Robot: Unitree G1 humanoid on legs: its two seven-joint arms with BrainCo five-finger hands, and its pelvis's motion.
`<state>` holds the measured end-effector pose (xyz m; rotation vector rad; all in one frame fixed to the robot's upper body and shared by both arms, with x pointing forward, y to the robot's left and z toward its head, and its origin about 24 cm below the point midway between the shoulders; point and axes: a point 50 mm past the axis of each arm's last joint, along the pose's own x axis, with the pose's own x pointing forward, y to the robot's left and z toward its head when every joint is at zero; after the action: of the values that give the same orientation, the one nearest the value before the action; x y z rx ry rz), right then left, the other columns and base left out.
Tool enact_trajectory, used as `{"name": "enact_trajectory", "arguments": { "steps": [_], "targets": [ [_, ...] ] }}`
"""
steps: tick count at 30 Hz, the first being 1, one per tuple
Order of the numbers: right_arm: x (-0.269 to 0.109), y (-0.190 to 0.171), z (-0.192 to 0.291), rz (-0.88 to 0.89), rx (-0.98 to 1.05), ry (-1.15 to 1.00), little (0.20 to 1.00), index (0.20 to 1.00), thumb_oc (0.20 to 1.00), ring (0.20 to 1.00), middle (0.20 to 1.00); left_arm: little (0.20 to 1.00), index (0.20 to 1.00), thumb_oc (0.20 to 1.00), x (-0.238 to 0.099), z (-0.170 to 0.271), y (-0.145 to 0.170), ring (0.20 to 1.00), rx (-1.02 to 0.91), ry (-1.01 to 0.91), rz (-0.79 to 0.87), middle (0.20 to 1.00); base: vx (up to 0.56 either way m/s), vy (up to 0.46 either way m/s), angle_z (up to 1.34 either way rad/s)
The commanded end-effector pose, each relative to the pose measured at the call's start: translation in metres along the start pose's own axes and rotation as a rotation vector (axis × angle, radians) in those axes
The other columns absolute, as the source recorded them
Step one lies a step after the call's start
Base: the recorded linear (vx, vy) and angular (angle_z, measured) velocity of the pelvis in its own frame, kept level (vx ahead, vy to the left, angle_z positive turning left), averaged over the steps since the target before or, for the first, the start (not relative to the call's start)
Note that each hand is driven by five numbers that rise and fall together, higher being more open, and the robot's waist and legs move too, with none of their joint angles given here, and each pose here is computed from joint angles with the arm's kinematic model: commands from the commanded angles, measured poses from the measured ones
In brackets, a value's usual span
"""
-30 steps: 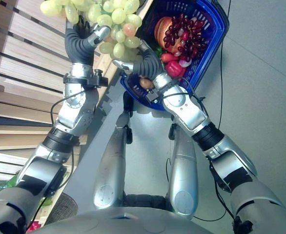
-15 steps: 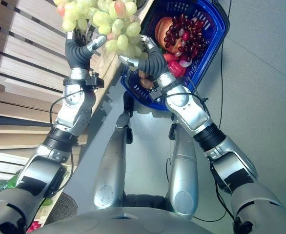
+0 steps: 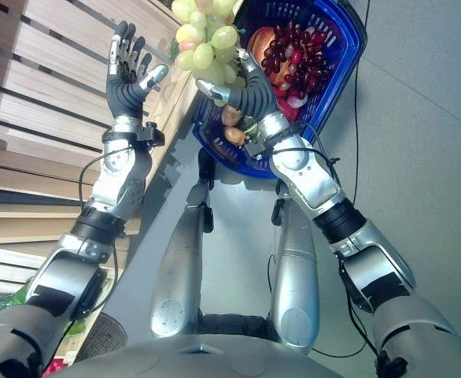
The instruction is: Pick up fruits and vegetables into the basket
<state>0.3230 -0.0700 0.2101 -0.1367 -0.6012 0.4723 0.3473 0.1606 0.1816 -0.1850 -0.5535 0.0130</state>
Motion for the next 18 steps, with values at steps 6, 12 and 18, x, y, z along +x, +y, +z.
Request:
{"name": "enact_trajectory", "arguments": {
  "steps": [6, 12, 18],
  "targets": [
    [0.004, 0.001, 0.038, -0.049, 0.071, -0.230, 0.200, 0.200, 0.200, 0.200, 0.200, 1.000, 1.000, 1.000, 0.007, 0.004, 0.021, 1.000, 0.024, -0.051, 0.117, 1.000, 0.00, 0.000, 0.00],
    [0.000, -0.020, 0.012, -0.205, 0.015, -0.108, 0.200, 0.200, 0.200, 0.200, 0.200, 1.000, 1.000, 1.000, 0.005, -0.008, 0.044, 1.000, 0.106, -0.009, 0.245, 1.000, 0.00, 0.000, 0.00],
    [-0.007, -0.053, -0.023, -0.353, -0.015, 0.065, 0.200, 0.200, 0.200, 0.200, 0.200, 1.000, 1.000, 1.000, 0.007, -0.015, 0.065, 1.000, 0.206, 0.053, 0.324, 1.000, 0.00, 0.000, 0.00]
  ]
}}
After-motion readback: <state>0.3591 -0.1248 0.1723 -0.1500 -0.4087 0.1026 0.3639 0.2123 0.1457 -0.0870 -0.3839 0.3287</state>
